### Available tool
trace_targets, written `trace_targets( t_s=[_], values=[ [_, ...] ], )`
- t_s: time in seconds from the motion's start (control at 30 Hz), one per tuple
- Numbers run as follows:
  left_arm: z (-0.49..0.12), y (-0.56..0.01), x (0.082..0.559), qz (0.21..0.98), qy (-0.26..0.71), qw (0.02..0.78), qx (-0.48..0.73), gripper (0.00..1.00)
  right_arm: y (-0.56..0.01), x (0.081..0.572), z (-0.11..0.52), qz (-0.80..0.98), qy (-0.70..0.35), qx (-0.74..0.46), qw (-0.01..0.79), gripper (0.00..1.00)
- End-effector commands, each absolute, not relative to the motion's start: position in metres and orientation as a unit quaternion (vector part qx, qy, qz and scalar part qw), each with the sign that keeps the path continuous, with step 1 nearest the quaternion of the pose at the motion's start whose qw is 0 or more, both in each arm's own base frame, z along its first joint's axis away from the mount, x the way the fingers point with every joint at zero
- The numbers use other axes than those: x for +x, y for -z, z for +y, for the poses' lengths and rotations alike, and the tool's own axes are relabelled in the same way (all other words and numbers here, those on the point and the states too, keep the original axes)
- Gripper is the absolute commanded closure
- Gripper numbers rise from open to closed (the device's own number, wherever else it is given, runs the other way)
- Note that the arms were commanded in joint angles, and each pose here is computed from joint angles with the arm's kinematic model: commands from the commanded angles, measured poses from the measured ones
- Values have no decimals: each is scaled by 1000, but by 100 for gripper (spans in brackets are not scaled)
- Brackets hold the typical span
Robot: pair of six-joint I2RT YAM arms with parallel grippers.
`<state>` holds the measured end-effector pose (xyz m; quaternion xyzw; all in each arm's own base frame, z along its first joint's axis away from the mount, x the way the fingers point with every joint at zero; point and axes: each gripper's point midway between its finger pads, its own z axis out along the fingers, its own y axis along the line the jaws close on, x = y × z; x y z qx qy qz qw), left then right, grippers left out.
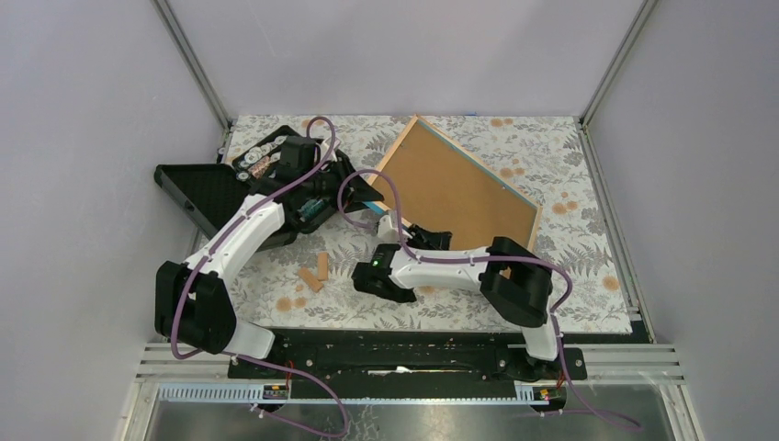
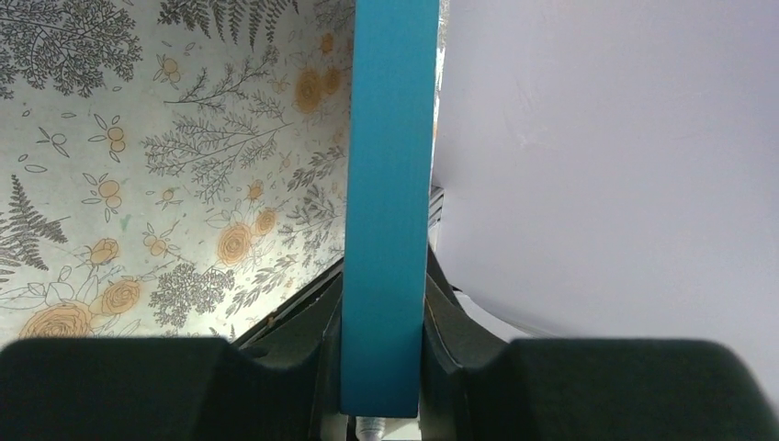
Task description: Put the photo into the frame
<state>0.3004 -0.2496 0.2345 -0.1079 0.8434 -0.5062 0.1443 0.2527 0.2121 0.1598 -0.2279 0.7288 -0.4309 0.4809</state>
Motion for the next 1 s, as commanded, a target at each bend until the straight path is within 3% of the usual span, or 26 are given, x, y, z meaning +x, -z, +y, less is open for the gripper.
trace_targets(
  t_s=[0.0, 0.1, 0.17, 0.27, 0.3, 0.33, 0.47, 0.5, 0.67, 0.77, 0.97],
  values=[
    [-247, -240, 307, 844, 502, 164, -95, 100, -163, 258, 234, 771, 332, -211, 501, 67],
    [-247, -245, 307, 841, 506, 166, -91, 100, -154, 259, 248, 804, 230, -205, 509, 86],
    [-247, -246, 306, 841, 507, 168, -90, 100, -161, 262, 247, 803, 216, -195, 520, 100],
    [-246, -247, 304, 842, 505, 170, -86, 100, -177, 267, 238, 782, 263, -194, 531, 100],
    [-245, -249, 305, 844, 500, 178, -81, 95, -184, 268, 235, 774, 275, -192, 537, 100],
    [-242, -250, 307, 846, 492, 190, -77, 84, -192, 270, 233, 766, 286, -190, 543, 100],
    [-222, -266, 322, 856, 433, 279, -52, 11, -227, 278, 233, 759, 277, -198, 555, 100],
    [-215, -273, 326, 857, 413, 304, -50, 2, -236, 280, 234, 763, 258, -198, 558, 100],
    [-146, -318, 348, 853, 258, 445, -85, 1, -274, 288, 230, 792, 157, -205, 554, 100],
    [-94, -354, 345, 811, 176, 537, -153, 1, -293, 292, 225, 814, 94, -197, 539, 100],
    [-56, -381, 310, 733, 155, 634, -193, 1, -327, 297, 235, 849, 24, -176, 497, 100]
  ],
)
